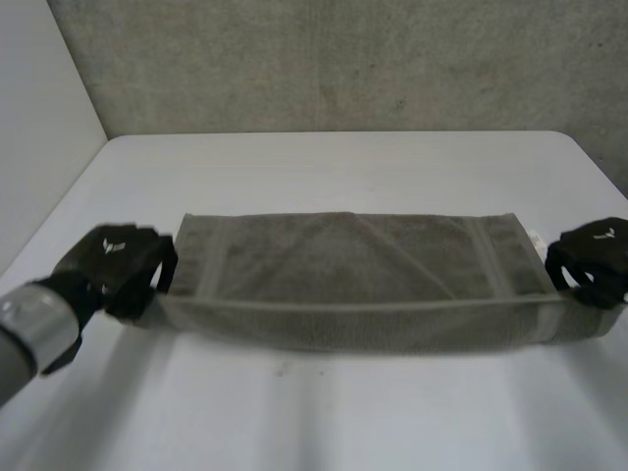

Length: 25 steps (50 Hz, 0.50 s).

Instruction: Fold the towel.

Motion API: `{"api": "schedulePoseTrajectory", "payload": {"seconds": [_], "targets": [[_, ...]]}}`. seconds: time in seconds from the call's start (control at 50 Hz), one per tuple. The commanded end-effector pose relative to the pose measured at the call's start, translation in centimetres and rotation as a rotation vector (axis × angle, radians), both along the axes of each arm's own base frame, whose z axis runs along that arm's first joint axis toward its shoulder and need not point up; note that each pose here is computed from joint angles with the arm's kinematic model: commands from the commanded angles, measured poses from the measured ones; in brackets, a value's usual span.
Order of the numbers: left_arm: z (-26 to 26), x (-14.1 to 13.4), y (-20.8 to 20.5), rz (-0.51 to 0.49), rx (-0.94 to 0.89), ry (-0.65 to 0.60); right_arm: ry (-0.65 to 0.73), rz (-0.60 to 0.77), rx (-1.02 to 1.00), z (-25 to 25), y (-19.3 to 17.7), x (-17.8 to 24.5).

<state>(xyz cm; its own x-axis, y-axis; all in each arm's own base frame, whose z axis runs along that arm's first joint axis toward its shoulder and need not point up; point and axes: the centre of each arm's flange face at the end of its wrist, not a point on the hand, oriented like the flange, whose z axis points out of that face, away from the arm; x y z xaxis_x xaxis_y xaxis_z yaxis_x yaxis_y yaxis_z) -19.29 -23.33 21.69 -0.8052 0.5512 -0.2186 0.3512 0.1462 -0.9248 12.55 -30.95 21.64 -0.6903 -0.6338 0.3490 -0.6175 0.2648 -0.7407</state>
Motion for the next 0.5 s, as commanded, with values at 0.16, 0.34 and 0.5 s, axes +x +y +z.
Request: {"api": "schedulePoseTrajectory", "payload": {"seconds": [0.16, 0.34, 0.5], "targets": [[-2.3, -3.3, -12.0, 0.034, -0.052, 0.078, -0.036, -0.041, -0.163, -3.3, -7.7, 4.5], [-4.9, -5.4, -18.1, 0.074, -0.105, 0.109, -0.127, -0.067, -0.376, -4.3, -12.8, 6.4], [-6.1, -6.8, -20.9, 0.102, -0.166, 0.116, -0.134, -0.073, -0.494, -5.5, -15.5, 7.7]]}}
